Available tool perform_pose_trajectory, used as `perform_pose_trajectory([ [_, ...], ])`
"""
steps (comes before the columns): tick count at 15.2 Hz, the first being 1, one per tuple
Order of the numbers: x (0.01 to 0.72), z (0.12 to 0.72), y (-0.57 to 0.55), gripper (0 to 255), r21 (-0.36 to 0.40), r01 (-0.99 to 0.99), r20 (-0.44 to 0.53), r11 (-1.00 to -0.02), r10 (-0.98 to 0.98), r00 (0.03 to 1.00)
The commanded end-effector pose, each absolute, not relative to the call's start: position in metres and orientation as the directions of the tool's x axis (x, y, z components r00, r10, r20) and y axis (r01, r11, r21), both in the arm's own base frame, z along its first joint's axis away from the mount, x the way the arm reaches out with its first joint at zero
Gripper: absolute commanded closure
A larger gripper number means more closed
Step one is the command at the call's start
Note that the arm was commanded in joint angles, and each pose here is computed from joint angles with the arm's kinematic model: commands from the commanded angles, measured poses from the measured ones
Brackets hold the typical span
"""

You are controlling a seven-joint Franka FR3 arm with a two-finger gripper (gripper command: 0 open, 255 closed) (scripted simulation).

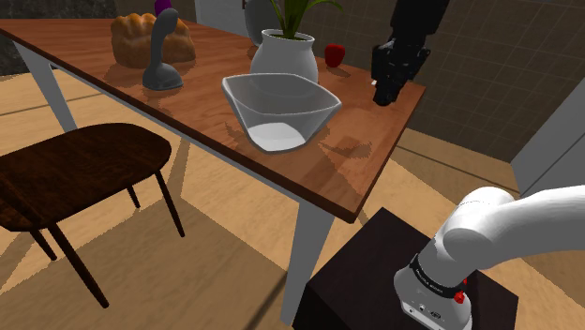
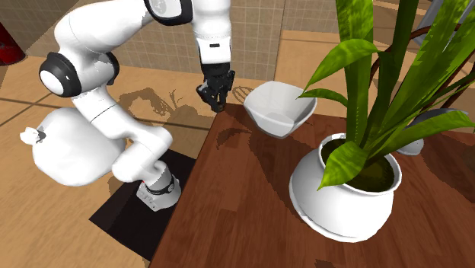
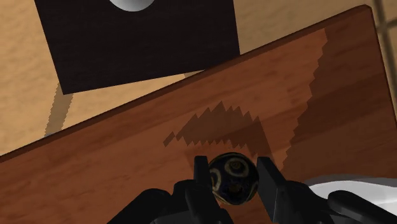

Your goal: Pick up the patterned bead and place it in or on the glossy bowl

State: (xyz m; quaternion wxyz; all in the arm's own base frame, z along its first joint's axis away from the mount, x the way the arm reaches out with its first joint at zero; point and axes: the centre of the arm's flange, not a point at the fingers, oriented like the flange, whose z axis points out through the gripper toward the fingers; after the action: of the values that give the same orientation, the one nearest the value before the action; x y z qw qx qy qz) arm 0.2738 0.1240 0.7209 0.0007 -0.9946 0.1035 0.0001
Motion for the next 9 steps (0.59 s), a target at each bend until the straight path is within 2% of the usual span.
perform_pose_trajectory([
  [1, 0.274, 0.731, 0.124, 255, -0.001, -0.206, 0.0, -0.979, -0.206, 0.979],
  [9, 0.274, 0.774, 0.124, 255, -0.001, -0.206, 0.0, -0.979, -0.206, 0.979],
])
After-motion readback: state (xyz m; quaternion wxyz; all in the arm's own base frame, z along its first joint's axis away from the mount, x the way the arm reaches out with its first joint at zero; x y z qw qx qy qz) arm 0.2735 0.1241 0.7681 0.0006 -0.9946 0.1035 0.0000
